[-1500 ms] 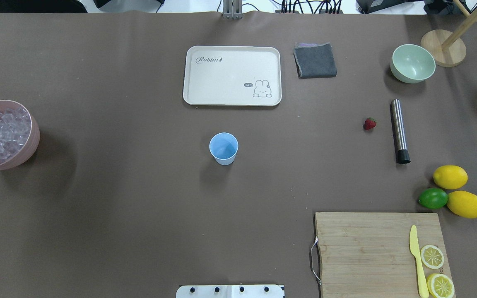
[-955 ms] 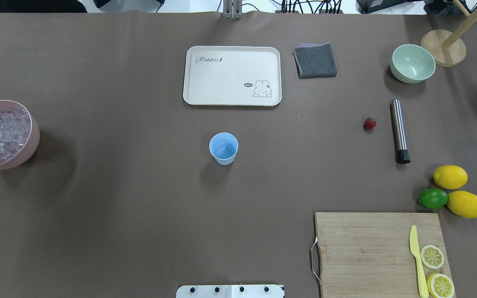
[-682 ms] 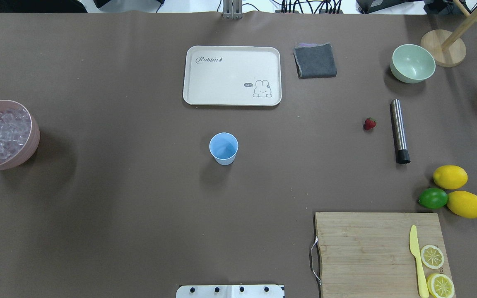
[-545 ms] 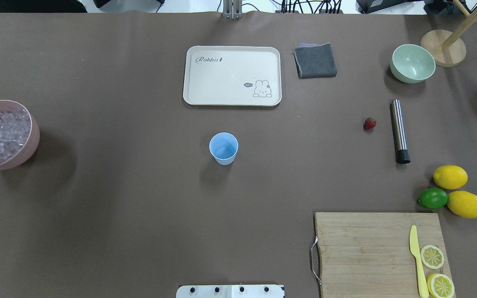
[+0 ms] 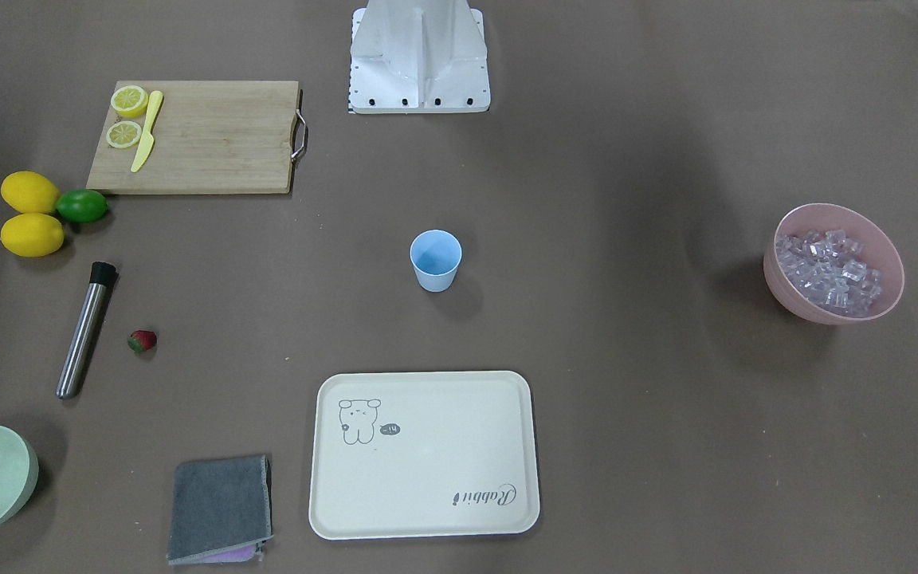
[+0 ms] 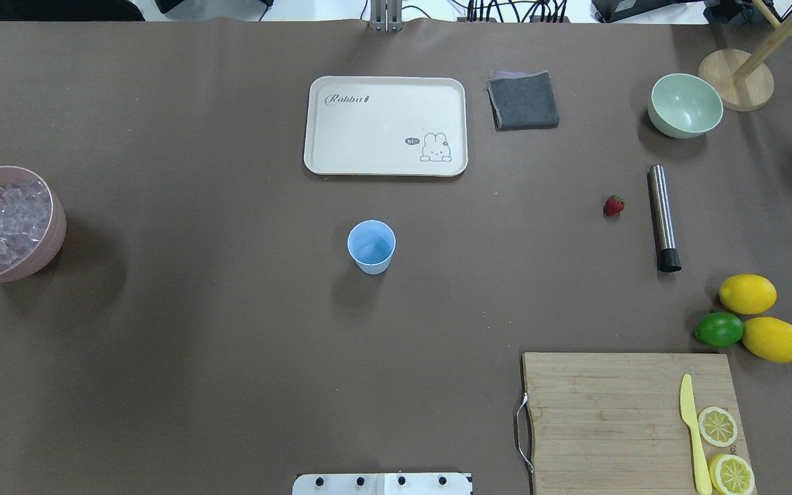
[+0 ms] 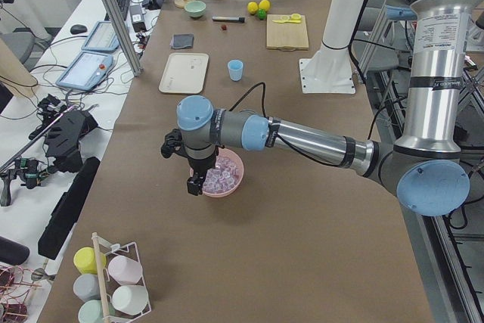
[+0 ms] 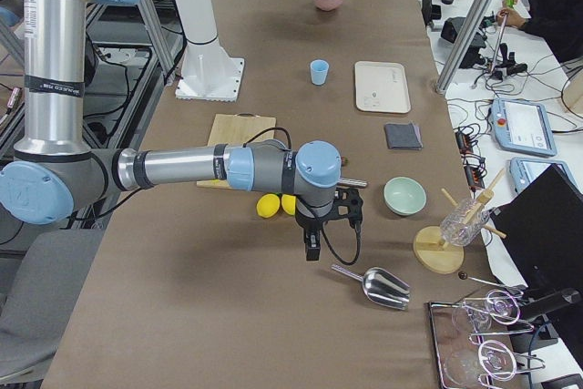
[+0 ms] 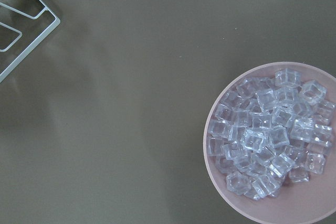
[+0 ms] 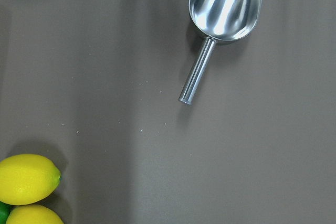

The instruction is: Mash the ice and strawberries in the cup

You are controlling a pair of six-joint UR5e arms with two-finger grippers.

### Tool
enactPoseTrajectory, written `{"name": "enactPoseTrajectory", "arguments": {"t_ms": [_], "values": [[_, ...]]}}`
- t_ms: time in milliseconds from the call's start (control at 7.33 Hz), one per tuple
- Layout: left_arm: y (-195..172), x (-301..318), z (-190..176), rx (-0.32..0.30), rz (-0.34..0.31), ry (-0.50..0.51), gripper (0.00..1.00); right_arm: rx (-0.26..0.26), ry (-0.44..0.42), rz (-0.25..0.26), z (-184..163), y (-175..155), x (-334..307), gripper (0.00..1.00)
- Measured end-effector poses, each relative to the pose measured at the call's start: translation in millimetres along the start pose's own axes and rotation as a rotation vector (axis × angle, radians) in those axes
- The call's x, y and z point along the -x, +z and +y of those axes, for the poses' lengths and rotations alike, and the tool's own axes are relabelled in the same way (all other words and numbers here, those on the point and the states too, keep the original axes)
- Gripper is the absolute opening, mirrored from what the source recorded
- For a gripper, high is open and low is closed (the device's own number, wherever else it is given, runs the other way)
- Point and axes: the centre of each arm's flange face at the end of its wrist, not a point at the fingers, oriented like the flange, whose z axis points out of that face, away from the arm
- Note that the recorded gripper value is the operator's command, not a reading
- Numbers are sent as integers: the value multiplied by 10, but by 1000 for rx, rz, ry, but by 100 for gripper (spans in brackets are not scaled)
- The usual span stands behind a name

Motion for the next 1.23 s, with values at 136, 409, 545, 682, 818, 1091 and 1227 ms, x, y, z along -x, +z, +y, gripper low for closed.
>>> {"name": "enactPoseTrajectory", "arguments": {"t_ms": [136, 409, 545, 682, 818, 1091, 1227], "values": [[-6, -18, -9, -2, 0, 5, 98, 1, 1, -3, 8, 4, 0, 100], [-24, -49, -30, -9, 4, 12, 97, 2, 3, -4, 23, 13, -6, 100], [-40, -70, -43, -12, 6, 18, 97, 3, 4, -4, 29, 17, -9, 100], [-45, -86, -55, -14, 6, 23, 97, 4, 4, -4, 32, 21, -12, 100], [-34, -98, -58, -13, 8, 24, 98, 5, 5, -4, 33, 24, -14, 100], [14, -99, -25, -3, 12, -71, 98, 5, 3, -4, 34, 25, -15, 100], [26, -96, -18, 0, 13, -129, 98, 5, 1, -4, 33, 24, -15, 100]]}}
